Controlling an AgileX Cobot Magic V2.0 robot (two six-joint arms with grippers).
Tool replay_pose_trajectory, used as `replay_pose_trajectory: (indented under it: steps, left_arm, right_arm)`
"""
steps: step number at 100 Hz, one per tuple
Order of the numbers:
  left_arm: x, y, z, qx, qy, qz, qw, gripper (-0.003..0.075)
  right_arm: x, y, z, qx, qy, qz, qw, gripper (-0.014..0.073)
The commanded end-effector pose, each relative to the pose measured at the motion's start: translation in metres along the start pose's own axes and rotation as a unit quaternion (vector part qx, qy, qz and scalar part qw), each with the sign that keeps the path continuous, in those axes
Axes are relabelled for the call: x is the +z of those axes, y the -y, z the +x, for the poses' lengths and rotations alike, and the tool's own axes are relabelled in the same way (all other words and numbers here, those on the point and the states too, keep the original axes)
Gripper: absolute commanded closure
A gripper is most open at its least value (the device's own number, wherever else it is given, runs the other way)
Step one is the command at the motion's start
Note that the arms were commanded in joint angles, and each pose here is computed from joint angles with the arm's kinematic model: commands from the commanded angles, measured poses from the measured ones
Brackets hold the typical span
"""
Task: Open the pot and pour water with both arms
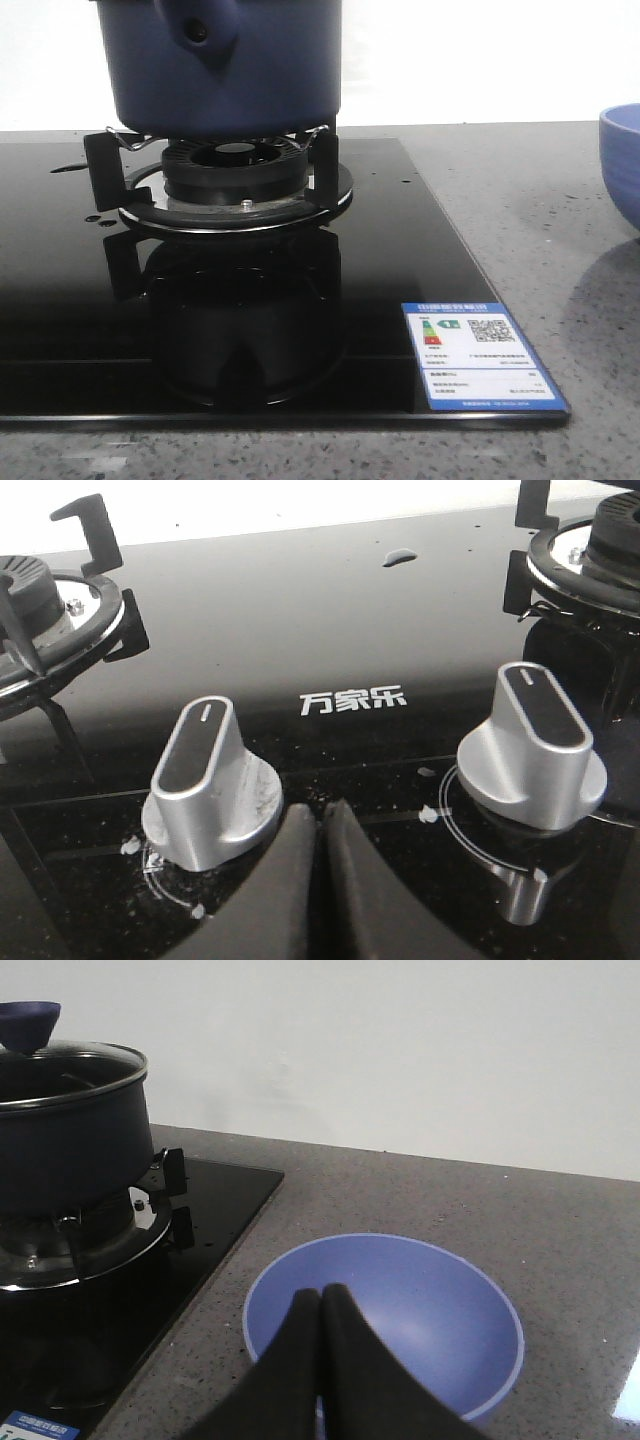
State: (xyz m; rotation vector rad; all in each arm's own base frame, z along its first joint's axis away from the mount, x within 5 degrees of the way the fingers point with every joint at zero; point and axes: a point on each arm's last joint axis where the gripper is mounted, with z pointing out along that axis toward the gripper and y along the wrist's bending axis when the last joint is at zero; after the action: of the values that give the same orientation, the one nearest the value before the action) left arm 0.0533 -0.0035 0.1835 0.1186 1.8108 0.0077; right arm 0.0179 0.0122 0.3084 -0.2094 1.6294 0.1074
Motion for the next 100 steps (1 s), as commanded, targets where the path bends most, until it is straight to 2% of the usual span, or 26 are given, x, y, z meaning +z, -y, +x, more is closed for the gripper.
replay_pose_trajectory:
  steps: [1, 59, 81, 89, 100]
  left_arm:
    - [0.002, 0.0, 0.006, -0.009, 0.02, -0.002, 1.0, 0.0741]
    - [0.002, 0.0, 0.006, -0.009, 0.02, -0.002, 1.0, 0.0741]
    - [0.002, 0.0, 0.006, -0.009, 0.02, -0.002, 1.0, 0.0741]
    - [0.002, 0.0, 0.006, -0.009, 0.02, -0.002, 1.0, 0.0741]
    - [0.002, 0.0, 0.006, -0.009, 0.02, -0.002, 1.0, 0.0741]
  right_arm:
    - [-0.002, 0.001, -0.013, -0.002, 0.041, 0.005, 0.999, 0.0658]
    - [-0.002, 0.001, -0.013, -0.002, 0.041, 0.005, 0.999, 0.0658]
    - [0.008, 0.002, 0.006, 0.001, 0.011, 0.011, 1.0, 0.0658]
    - [0.014, 0.005, 0.016, -0.01, 0.002, 0.036, 0.999, 0.0658]
    - [0.023, 0.014, 0.034, -0.026, -0.003, 0.102, 0.994, 0.0658]
